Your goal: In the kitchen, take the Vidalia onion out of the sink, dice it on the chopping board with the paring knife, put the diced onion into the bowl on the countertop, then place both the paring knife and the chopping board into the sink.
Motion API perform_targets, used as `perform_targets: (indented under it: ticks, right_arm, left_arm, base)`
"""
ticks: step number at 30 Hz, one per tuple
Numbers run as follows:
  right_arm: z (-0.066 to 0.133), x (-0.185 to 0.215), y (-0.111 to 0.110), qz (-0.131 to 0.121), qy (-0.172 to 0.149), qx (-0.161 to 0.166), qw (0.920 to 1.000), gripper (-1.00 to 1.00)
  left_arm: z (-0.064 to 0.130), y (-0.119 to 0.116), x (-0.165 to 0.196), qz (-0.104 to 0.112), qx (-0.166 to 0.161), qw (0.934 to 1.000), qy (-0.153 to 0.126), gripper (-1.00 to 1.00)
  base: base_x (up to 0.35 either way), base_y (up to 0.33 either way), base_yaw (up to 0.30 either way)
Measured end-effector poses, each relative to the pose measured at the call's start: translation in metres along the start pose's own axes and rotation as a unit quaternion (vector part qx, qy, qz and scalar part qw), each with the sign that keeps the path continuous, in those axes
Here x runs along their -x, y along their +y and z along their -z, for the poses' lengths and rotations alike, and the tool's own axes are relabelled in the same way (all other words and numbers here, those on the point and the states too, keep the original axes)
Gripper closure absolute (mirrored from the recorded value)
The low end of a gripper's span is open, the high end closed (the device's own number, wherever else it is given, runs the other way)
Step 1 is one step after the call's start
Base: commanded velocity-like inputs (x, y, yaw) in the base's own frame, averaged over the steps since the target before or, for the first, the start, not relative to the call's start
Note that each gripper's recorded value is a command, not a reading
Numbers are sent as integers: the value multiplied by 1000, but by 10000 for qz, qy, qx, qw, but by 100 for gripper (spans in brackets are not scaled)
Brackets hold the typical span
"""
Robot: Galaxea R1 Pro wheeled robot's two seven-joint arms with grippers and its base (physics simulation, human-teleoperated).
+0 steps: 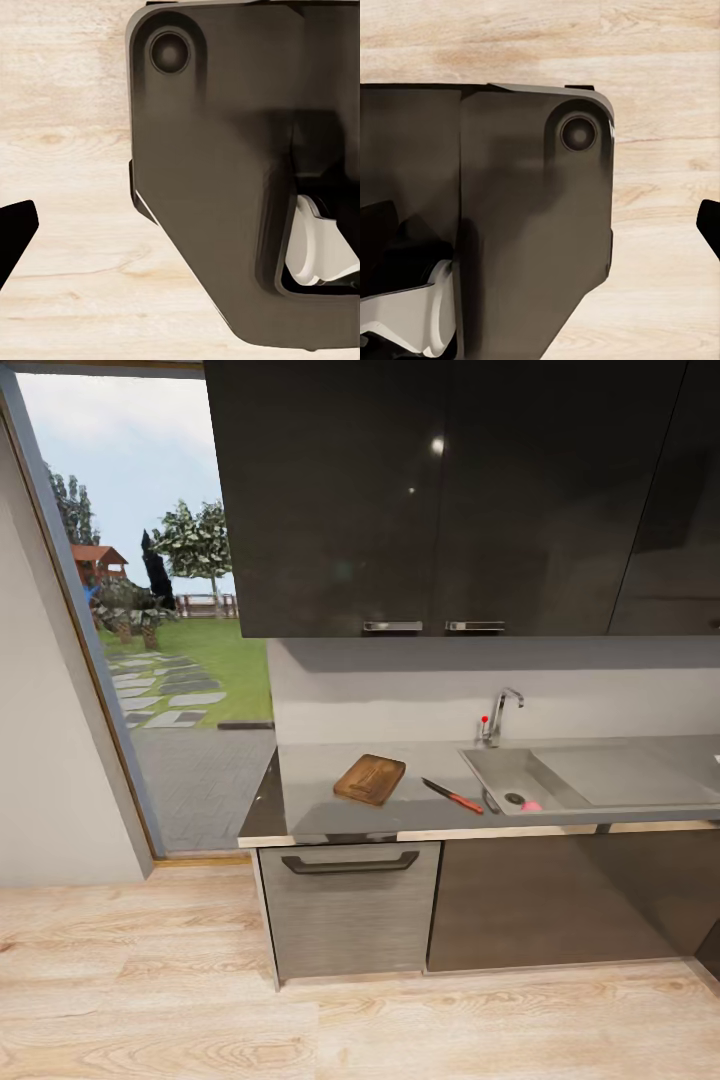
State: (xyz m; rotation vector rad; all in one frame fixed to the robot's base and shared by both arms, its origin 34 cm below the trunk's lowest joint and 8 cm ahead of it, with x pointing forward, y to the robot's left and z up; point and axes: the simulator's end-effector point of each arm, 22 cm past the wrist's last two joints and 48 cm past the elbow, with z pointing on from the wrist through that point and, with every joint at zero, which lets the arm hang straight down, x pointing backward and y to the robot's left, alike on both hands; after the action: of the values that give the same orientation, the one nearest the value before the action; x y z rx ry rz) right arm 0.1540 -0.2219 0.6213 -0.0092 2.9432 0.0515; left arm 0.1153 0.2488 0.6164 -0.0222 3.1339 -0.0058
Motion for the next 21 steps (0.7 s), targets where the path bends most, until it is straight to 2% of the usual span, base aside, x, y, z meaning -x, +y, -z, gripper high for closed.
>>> perform_targets:
  ticks: [21]
  right_arm:
    - [0, 0, 2, -25, 3, 6, 10000, -100]
  left_arm:
    - [0, 0, -1, -10, -4, 10000, 7, -100]
  base:
    - [0, 0, 0]
